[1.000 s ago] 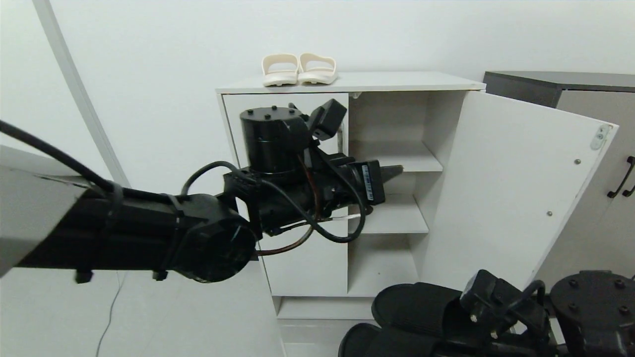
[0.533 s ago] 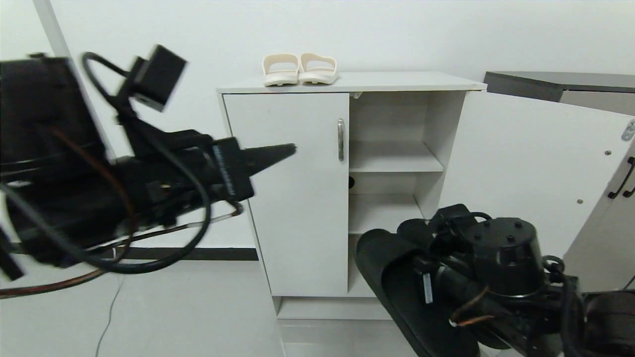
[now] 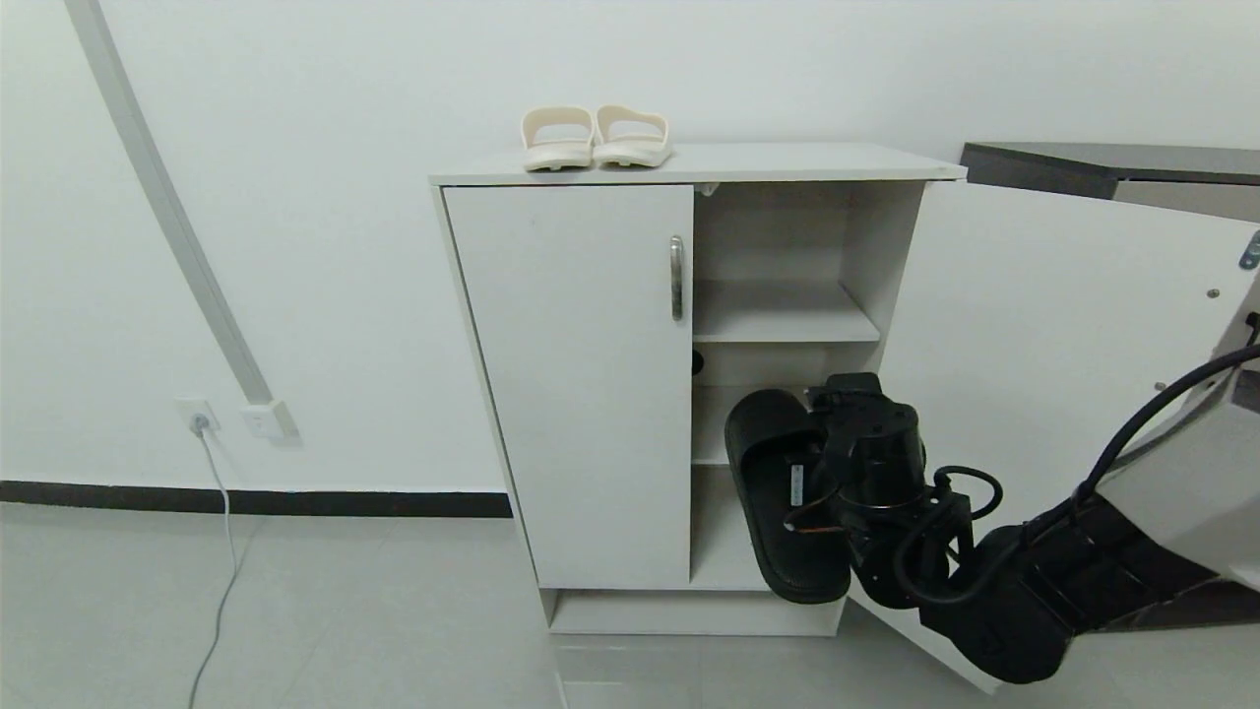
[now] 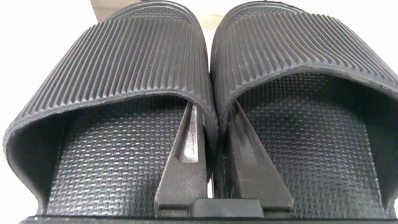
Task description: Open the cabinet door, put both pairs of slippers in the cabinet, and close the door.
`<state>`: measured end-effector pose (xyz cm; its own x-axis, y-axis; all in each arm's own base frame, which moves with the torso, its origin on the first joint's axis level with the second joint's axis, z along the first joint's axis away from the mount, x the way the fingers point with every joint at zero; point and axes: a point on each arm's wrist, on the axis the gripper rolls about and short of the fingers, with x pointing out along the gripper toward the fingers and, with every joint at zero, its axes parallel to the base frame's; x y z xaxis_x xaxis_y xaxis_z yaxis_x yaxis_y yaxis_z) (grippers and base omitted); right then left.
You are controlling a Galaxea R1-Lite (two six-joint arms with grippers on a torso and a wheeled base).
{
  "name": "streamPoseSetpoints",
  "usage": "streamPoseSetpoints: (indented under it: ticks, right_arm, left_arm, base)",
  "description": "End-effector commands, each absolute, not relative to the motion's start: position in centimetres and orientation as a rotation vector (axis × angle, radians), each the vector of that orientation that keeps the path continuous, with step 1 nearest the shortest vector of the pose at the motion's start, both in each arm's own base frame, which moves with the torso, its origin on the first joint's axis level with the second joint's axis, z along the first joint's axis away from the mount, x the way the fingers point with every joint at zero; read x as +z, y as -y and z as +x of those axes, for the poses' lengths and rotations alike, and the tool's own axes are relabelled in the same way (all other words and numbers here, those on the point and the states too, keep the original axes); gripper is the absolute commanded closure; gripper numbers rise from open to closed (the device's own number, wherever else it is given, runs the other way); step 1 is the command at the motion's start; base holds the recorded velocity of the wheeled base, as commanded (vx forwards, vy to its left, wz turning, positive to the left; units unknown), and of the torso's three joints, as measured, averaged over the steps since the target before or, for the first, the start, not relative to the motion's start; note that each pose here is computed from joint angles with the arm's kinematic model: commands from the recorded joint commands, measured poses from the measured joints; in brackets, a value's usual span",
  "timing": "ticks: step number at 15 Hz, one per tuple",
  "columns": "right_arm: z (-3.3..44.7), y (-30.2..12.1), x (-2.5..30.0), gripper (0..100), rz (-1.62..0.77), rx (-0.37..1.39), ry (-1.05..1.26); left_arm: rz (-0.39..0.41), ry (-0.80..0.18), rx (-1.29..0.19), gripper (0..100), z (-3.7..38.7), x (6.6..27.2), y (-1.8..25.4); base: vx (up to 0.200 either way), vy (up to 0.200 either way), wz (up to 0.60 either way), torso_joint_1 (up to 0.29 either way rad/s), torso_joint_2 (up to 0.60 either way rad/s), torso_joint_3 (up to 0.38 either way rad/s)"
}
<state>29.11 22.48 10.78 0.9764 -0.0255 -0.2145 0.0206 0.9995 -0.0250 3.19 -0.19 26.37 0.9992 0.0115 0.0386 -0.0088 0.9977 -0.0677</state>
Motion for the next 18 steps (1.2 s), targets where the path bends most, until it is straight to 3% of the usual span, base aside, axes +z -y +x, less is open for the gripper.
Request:
streamPoseSetpoints:
  ticks: [1, 4, 6, 11, 14, 18]
  right_arm:
    - [29.3, -22.5, 9.6, 100, -0.045, -0.032, -0.242]
    - [29.1, -22.4, 9.2, 100, -0.052, -0.030, -0.253]
    - [28.9, -22.4, 9.2, 100, -0.053, -0.027, -0.253]
    - [28.8, -22.4, 9.0, 100, -0.057, -0.025, -0.255]
    - [28.6, -22.6, 9.0, 100, -0.056, -0.017, -0.252]
    - [28.4, -22.7, 8.9, 100, -0.061, -0.013, -0.254]
  left_arm:
    - [-0.058, 0.082, 0.208, 100, -1.2, 21.0, -0.7]
    - [-0.037, 0.048, 0.363, 100, -2.5, 14.3, -0.4]
    - [-0.025, 0.059, 0.364, 100, -3.0, 12.0, -0.4]
    - [0.046, -0.039, 0.285, 100, -1.7, 8.3, -0.3]
    - [-0.005, -0.098, 0.132, 100, -1.6, 7.6, 0.0]
    - [0.037, -0.023, -0.066, 100, -2.1, 7.6, 0.0]
  base:
    - [0.000, 0.000, 0.00, 0.000, 0.00, 0.000]
    - [0.000, 0.000, 0.00, 0.000, 0.00, 0.000]
    - [0.000, 0.000, 0.00, 0.000, 0.00, 0.000]
    - [0.000, 0.000, 0.00, 0.000, 0.00, 0.000]
    - [0.000, 0.000, 0.00, 0.000, 0.00, 0.000]
    - [0.000, 0.000, 0.00, 0.000, 0.00, 0.000]
